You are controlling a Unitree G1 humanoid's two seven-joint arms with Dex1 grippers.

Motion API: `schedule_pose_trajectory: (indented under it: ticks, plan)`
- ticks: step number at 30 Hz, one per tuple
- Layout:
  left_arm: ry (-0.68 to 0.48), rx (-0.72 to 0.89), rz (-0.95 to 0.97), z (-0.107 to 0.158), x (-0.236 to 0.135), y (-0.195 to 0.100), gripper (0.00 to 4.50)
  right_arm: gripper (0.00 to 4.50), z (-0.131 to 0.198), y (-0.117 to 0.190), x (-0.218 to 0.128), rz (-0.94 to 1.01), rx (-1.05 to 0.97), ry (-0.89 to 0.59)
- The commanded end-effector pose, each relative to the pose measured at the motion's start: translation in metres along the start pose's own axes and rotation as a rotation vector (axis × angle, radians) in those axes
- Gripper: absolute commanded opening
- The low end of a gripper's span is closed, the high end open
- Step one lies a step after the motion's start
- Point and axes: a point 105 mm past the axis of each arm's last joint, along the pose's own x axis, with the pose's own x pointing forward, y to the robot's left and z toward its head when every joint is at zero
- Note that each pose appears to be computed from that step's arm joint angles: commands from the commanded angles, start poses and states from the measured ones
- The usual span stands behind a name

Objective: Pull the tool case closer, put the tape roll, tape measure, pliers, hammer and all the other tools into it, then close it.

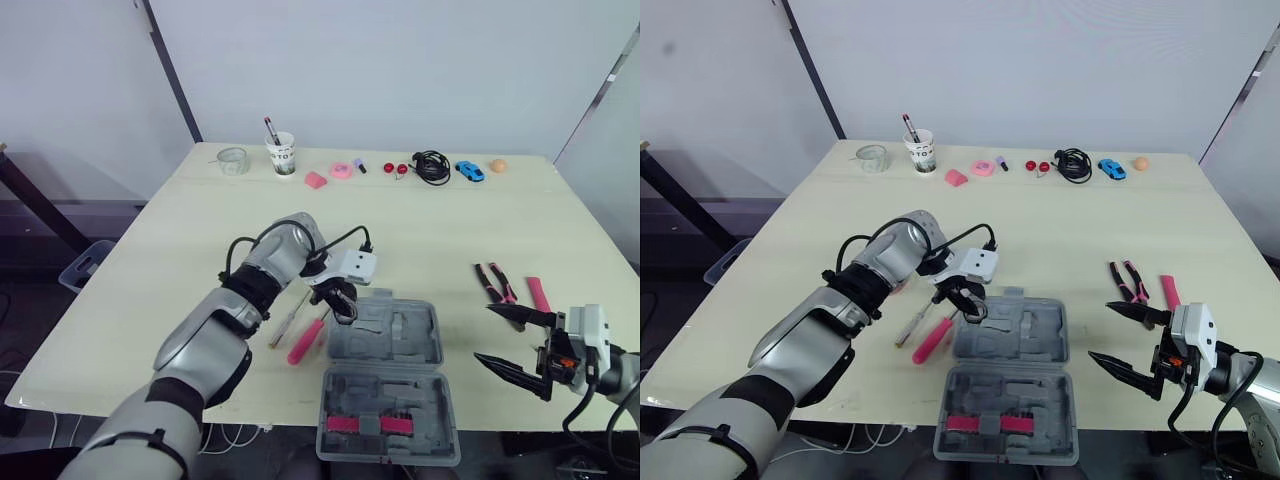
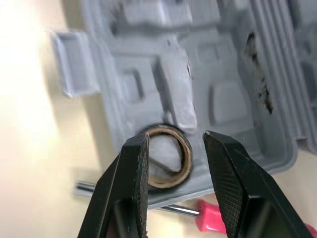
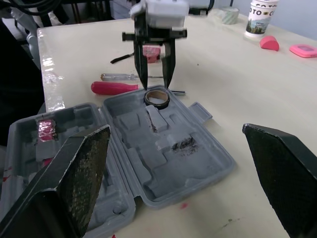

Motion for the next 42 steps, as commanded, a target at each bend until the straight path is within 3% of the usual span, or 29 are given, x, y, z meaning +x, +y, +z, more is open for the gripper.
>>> schedule_pose_trajectory:
  ticks: [1,7,11,18,30,38,42]
  plan:
    - [-0.173,0.009,0.103,0.006,-0.018,0.007,1.83,4.50,0.010,-0.001,-0.002,-0.016,-0.048,-0.027]
    - [-0.391,-0.048,0.175,-0.015,-0.019,-0.001,1.83,4.50,0.007,0.002,-0.001,-0.020,-0.043,-0.032]
    - [-0.436,-0.110,0.171,-0.032,-0.011,-0.010,1.83,4.50,0.008,0.001,0.001,-0.031,-0.048,-0.042]
    - [-0.588,-0.123,0.234,-0.027,-0.009,-0.005,1.83,4.50,0.005,0.003,0.002,-0.044,-0.050,-0.049]
    - [-0.543,-0.177,0.244,-0.044,0.023,-0.011,1.83,4.50,-0.001,0.008,0.005,-0.082,-0.052,-0.055]
    - [-0.435,-0.218,0.191,-0.058,0.044,-0.020,1.83,4.50,-0.001,0.006,0.006,-0.099,-0.060,-0.060]
    - [-0.455,-0.225,0.203,-0.057,0.044,-0.019,1.83,4.50,-0.002,0.006,0.005,-0.101,-0.062,-0.058]
